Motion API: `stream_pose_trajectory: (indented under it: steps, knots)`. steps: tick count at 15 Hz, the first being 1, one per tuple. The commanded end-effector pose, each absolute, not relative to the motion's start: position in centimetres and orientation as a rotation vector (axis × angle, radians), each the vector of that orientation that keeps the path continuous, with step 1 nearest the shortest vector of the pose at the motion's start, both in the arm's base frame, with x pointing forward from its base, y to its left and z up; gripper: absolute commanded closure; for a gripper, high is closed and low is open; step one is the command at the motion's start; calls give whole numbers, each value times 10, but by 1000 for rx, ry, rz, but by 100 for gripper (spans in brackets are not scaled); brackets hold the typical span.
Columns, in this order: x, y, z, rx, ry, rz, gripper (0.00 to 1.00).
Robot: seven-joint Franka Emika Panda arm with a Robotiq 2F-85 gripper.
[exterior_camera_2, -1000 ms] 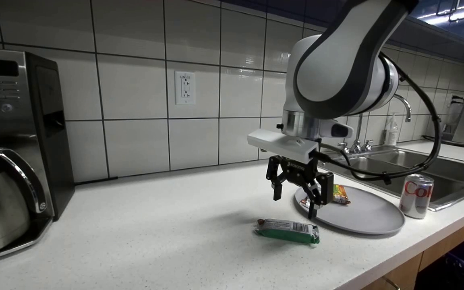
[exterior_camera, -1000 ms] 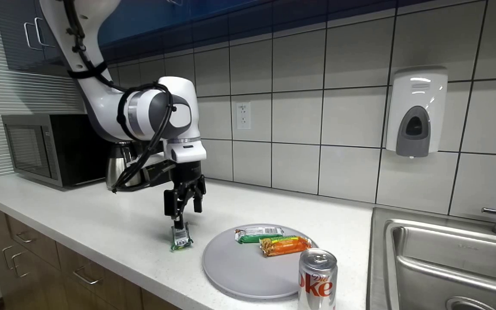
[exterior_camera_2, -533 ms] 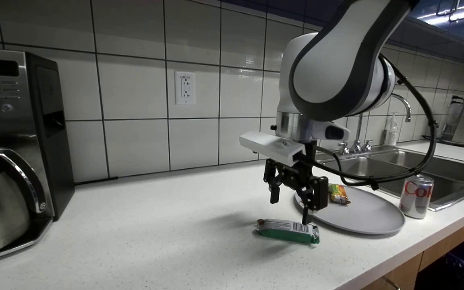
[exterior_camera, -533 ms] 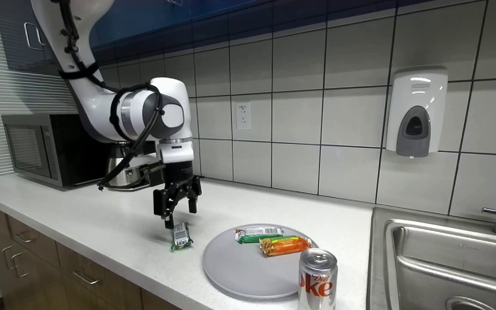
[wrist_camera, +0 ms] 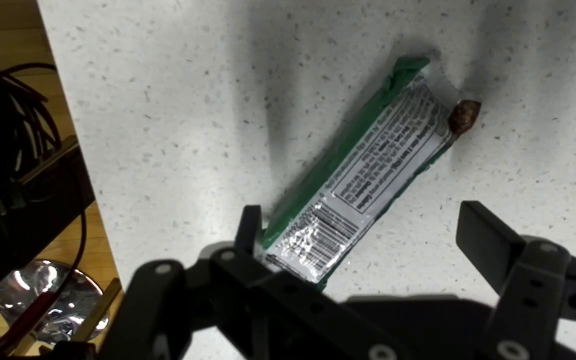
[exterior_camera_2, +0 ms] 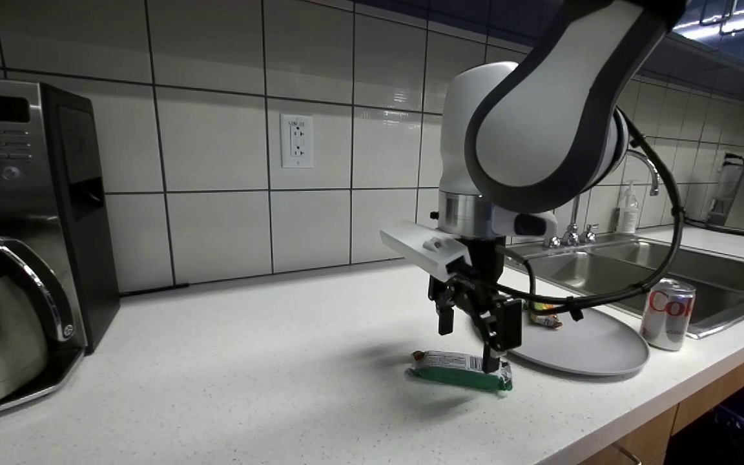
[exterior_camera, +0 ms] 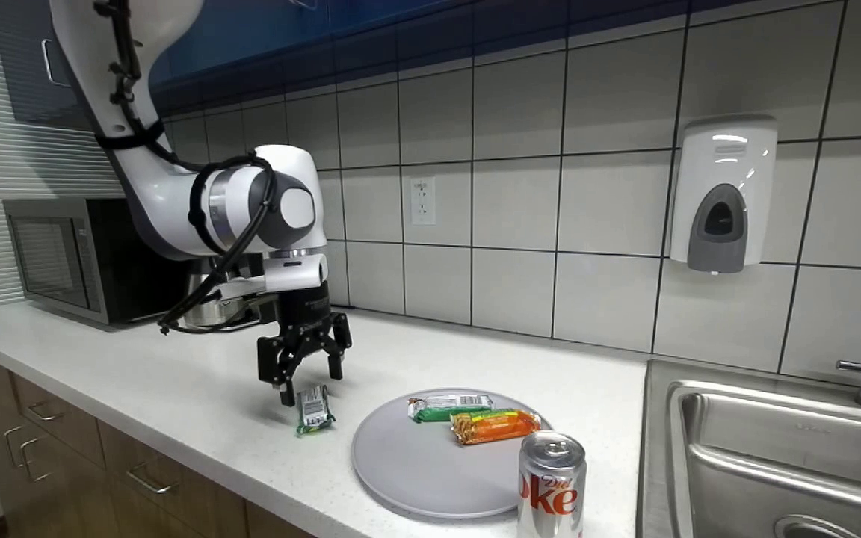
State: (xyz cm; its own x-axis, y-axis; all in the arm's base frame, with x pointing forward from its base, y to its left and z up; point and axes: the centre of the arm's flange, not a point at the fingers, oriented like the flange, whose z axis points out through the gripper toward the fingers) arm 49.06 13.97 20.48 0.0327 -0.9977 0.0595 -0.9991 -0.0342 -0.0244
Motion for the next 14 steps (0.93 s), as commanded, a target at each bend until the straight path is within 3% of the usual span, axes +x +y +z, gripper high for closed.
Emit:
stream_pose_trajectory:
  steps: [1,14]
  knots:
    - [490,144,194,2148,-2247,125,0]
    - [489,148,184,2032,-2360,160,0]
